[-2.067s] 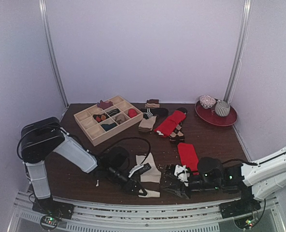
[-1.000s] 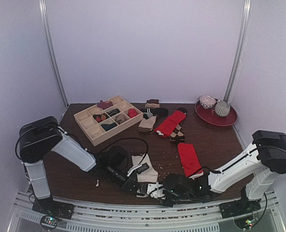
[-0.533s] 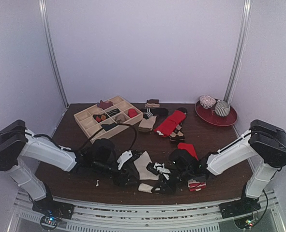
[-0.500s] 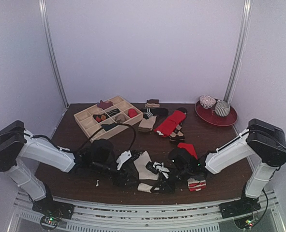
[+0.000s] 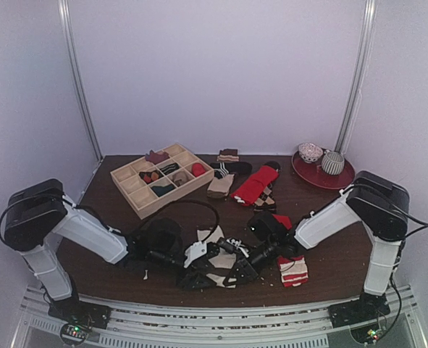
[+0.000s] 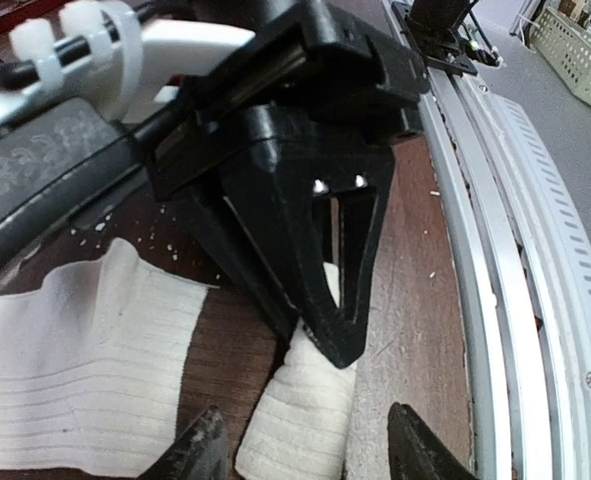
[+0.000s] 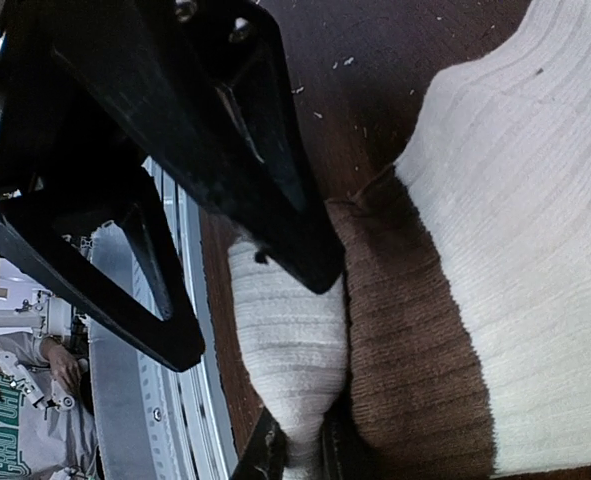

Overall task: Roll the socks
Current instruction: Roll a pair of socks at the center of the board.

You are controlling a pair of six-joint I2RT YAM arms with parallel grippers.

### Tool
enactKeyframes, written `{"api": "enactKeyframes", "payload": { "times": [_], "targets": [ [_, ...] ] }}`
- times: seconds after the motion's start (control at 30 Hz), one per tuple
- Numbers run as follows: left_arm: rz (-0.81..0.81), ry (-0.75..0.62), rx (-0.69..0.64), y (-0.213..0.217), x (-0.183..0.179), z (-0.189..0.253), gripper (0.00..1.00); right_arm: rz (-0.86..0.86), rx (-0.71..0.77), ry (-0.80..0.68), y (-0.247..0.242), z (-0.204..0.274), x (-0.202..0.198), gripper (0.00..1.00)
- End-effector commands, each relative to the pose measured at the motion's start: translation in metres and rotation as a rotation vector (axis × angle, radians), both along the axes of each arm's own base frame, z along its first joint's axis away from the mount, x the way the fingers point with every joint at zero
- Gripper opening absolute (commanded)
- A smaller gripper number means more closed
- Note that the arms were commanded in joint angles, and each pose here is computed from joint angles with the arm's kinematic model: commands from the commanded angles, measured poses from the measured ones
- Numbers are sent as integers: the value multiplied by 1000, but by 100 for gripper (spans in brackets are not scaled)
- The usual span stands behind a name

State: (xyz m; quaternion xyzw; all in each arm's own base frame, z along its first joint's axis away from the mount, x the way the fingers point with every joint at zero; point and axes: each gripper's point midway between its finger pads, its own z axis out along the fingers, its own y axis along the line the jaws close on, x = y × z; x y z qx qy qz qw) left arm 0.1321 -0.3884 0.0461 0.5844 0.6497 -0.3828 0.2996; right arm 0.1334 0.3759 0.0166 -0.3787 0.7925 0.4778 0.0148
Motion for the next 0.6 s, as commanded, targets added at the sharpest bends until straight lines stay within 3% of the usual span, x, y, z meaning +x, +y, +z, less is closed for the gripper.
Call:
{"api": "enactKeyframes", "payload": {
  "times": [0.0,0.13,0.3,0.4,0.5,0.57],
  "targets": [
    [-63,-23,11,-8,-6,-6,53,-43,-344,199,-61,-66,-35,4],
    [-55,-7,45,-2,-8,-17,50,-43,-353,213,-64,-68,-32,4],
    [-55,16,59,3,-14,-25,38,-52,-359,216,-63,-69,-29,4],
    [-55,25,53,0,-13,-26,24,-63,-370,212,-64,-70,-27,5],
    [-67,55,51,-3,-16,-27,2,-75,-378,202,-63,-71,-24,6],
    [-54,77,61,-2,-17,-30,0,-80,-382,178,-63,-69,-20,7]
  ]
}}
